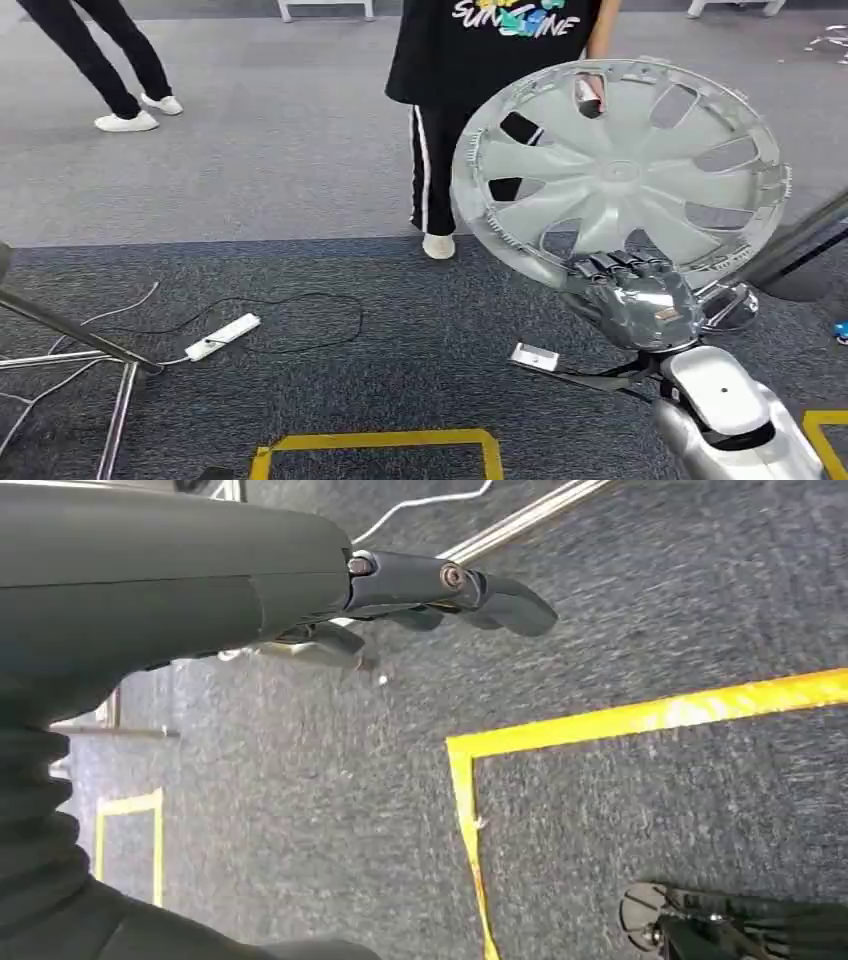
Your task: Take the parts from the cabinet and place them on the table.
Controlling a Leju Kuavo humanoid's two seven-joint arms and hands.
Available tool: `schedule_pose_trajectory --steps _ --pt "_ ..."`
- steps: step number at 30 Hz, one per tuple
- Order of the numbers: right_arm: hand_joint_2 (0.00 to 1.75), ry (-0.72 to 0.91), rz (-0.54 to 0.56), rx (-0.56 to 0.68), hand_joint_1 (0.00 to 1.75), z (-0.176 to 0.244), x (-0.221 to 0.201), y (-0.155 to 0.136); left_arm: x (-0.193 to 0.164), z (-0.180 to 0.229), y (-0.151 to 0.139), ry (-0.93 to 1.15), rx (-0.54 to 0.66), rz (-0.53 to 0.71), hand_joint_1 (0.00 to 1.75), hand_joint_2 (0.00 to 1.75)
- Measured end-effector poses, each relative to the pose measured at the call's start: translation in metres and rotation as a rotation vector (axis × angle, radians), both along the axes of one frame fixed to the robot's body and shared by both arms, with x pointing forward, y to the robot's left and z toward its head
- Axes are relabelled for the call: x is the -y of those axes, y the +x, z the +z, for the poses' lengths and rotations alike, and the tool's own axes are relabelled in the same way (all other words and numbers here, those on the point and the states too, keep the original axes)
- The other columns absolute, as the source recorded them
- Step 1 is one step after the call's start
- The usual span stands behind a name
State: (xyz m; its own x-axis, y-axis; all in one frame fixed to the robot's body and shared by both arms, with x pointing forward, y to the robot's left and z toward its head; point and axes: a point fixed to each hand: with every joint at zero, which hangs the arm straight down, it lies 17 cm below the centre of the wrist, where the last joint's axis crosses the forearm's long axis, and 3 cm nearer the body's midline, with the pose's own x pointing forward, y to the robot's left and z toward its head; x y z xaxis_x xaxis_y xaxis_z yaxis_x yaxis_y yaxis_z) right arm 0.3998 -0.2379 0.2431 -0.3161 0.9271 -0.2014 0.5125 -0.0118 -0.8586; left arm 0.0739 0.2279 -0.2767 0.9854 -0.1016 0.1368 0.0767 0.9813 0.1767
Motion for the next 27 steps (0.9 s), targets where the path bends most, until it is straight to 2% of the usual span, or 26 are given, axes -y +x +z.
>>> schedule_pose_trajectory --steps 5,27 --pt "1.75 0.005 -0.016 0.008 1.75 0.001 0.009 -0.009 0.001 -0.001 -0.011 -0.008 -0.016 -0.013 0.00 1.75" --pt "1.75 0.005 -0.100 -0.036 1.75 -0.024 0.049 -0.046 0.005 -0.002 -0.016 -0.035 -0.016 -0.085 0.00 1.75"
